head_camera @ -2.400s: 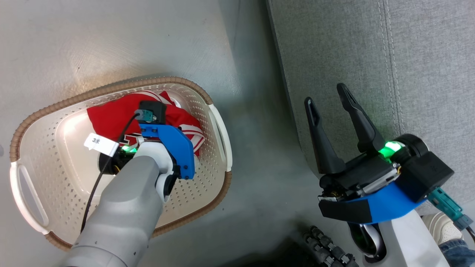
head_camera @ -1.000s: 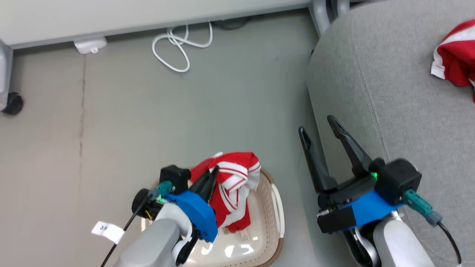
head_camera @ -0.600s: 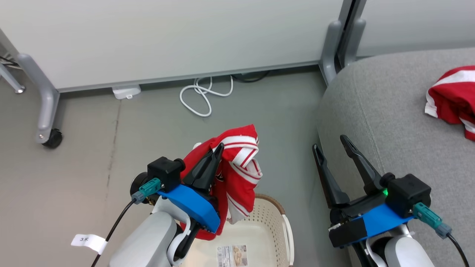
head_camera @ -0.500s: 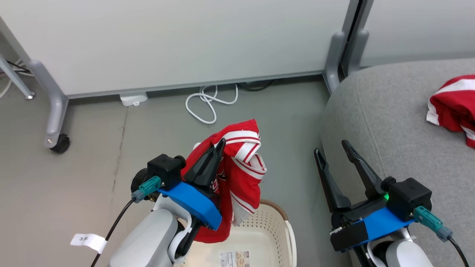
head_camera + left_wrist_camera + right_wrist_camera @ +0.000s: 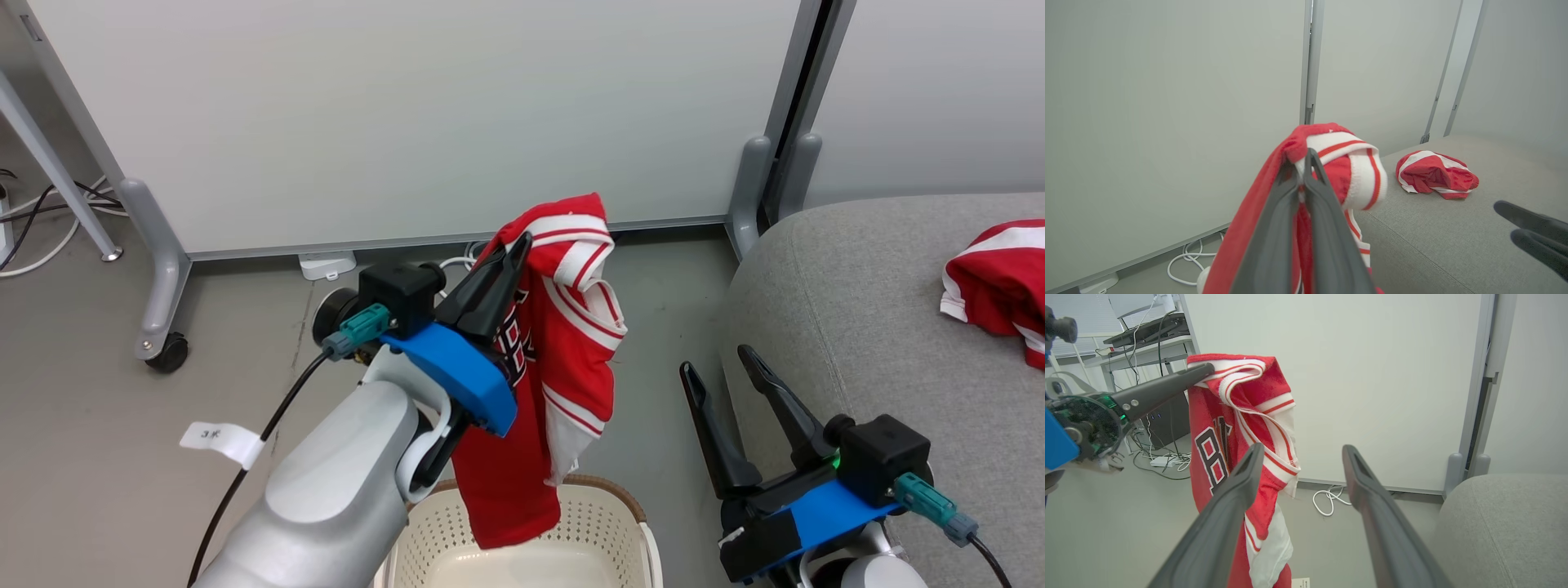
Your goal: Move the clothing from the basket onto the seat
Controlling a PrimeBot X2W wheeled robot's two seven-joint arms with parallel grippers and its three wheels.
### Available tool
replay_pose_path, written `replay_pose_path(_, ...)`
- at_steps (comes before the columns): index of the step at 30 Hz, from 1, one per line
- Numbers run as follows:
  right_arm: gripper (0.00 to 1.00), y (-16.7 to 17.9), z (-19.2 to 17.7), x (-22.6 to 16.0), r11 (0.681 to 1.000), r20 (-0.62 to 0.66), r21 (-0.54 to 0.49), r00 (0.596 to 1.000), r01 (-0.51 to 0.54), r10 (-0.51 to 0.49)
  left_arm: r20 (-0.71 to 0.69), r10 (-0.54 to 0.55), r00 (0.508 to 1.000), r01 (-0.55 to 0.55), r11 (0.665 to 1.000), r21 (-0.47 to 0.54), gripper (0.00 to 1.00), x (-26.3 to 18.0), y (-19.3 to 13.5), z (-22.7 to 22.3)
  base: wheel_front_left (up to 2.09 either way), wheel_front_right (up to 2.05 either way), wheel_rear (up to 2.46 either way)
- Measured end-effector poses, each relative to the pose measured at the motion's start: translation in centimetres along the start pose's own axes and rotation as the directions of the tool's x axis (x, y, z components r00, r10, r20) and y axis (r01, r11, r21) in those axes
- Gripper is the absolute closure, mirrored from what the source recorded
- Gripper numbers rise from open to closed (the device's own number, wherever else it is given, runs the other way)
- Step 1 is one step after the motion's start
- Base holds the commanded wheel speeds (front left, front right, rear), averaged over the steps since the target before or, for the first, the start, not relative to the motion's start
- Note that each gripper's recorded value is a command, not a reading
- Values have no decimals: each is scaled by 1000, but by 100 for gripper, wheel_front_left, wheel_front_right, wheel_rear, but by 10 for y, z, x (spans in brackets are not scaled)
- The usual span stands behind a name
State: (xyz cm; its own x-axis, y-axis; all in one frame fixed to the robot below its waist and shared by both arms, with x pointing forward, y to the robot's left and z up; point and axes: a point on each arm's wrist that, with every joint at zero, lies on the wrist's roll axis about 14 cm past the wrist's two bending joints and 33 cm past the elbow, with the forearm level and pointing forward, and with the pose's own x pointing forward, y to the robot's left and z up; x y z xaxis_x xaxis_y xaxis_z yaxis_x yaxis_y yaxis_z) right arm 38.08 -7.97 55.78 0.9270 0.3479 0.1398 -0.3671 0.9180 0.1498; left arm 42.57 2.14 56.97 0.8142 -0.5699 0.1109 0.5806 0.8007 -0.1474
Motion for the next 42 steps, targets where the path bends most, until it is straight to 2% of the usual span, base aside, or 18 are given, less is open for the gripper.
replay_pose_path(12, 0, -1, -25, 1, 1000, -89, 12, 996, 2, -1, -8, -37, 999, 37, 999, -8, 100, 11, -9, 0, 0, 0, 0)
replay_pose_path(18, 0, 13, -47, 18, 997, -171, 54, 984, -49, 57, -11, -45, 999, 45, 999, -11, 100, 14, -10, -1, 0, 0, 0)
replay_pose_path(32, 0, 50, -109, 49, 976, -385, 171, 902, -138, 195, -17, -76, 997, 76, 997, -7, 100, 12, -20, 2, 0, 0, 0)
replay_pose_path(33, 26, 53, -111, 50, 974, -392, 174, 897, -148, 206, -18, -78, 997, 78, 997, -6, 100, 12, -20, 2, 0, 0, 0)
replay_pose_path(34, 82, 56, -112, 52, 973, -393, 169, 894, -157, 213, -19, -81, 997, 81, 997, -5, 100, 13, -21, 3, 0, 0, 0)
replay_pose_path(35, 100, 57, -112, 53, 973, -389, 162, 895, -166, 218, -20, -84, 996, 84, 996, -2, 100, 13, -22, 3, 0, 0, 0)
replay_pose_path(42, 100, 58, -109, 54, 974, -365, 129, 904, -186, 221, -26, -80, 996, 80, 997, -2, 100, 11, -20, 2, 0, 0, 0)
